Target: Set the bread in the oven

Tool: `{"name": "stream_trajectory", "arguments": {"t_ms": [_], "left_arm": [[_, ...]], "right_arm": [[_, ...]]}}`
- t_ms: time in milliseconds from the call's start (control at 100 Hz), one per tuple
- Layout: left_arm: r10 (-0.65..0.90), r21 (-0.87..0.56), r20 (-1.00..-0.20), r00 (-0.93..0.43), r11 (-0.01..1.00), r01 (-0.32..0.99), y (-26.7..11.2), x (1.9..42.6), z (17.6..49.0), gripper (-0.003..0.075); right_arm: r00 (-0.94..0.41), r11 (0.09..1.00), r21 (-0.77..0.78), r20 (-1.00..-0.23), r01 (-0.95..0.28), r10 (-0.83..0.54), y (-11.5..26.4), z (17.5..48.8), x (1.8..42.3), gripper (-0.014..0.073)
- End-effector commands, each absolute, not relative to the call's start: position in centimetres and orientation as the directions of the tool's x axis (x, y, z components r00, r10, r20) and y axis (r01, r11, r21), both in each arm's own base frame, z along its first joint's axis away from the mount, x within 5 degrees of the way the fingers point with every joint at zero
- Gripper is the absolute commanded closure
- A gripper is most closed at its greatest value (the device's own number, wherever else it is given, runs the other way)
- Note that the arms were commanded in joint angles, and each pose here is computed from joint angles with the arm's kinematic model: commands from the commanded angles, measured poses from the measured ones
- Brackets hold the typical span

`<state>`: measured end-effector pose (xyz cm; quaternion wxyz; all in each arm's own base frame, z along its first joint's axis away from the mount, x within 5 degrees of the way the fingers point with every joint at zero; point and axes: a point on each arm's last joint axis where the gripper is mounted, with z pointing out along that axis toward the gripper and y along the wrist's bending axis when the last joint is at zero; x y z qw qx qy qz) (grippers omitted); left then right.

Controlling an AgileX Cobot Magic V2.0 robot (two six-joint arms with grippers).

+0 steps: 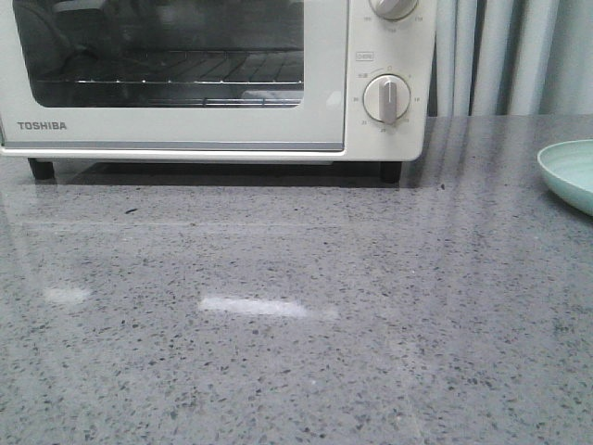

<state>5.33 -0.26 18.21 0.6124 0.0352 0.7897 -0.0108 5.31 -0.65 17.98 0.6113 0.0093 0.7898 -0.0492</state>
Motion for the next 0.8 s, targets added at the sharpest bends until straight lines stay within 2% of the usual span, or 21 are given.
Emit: {"name": "stream_trajectory", "arguments": {"t_ms": [0,550,690,790], "left_arm": [[0.036,0.025,-0.983,-0.181,0.997,0.067,-0.3,5.3,18.1,0.0741],[0.035,0.024,-0.987,-0.159,0.997,0.068,-0.3,5.4,18.3,0.0741],[0.028,0.024,-0.998,-0.053,0.997,0.072,-0.4,5.5,19.3,0.0741],[0.015,0.022,-0.996,0.089,0.997,0.077,-0.4,5.4,20.6,0.0741]], "right_arm": [[-0.218,0.993,-0.089,-0.973,0.074,-0.071,-0.7,18.0,5.3,0.0645],[-0.218,0.993,-0.089,-0.973,0.074,-0.071,-0.7,18.0,5.3,0.0645],[-0.218,0.993,-0.089,-0.973,0.074,-0.071,-0.7,18.0,5.3,0.0645],[-0.182,0.994,-0.085,-0.981,0.071,-0.071,-0.6,18.3,5.3,0.0645]]}}
